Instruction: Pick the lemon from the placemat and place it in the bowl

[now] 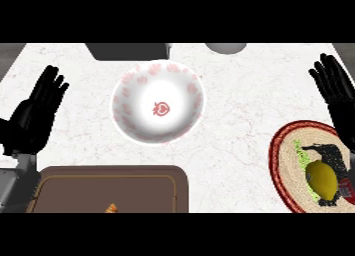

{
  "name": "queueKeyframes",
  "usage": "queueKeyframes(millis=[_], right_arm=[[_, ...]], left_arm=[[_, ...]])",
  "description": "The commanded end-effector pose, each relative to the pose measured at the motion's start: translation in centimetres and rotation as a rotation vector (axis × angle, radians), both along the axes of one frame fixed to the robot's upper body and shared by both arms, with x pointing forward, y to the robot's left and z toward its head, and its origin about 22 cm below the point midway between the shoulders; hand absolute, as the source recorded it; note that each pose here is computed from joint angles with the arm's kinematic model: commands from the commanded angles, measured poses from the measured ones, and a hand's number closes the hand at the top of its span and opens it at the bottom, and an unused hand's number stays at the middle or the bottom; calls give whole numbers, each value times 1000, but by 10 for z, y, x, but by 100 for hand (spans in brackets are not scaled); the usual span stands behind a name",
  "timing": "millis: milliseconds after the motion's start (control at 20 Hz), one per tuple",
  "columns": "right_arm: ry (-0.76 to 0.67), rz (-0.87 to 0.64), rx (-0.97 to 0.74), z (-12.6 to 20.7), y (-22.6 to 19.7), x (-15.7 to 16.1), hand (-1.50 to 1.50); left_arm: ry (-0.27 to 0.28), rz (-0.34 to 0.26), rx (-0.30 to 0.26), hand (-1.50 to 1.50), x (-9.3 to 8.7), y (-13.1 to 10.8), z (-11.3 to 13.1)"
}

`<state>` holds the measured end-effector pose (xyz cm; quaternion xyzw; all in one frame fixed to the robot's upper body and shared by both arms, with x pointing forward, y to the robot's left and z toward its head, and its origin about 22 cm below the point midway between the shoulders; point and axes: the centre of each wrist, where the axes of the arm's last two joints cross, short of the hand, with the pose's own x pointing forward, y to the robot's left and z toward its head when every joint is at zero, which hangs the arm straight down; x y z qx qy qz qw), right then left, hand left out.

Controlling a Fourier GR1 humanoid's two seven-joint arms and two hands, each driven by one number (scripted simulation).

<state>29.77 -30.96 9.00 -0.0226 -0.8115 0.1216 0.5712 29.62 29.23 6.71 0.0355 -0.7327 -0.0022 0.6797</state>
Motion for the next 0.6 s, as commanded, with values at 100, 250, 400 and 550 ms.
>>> queueKeyframes(millis=[100,250,400,550], right_arm=[[26,250,185,-13,-56,-25,150],[74,409,315,-33,-75,-33,150],[53,-185,210,-53,-158,-59,-150],[-36,77,290,-61,-184,-82,-150]], left_arm=[[-52,94,171,0,-4,17,10],[-94,141,292,0,0,23,25],[-57,107,266,0,-4,0,13],[-22,107,267,0,-6,-10,7]])
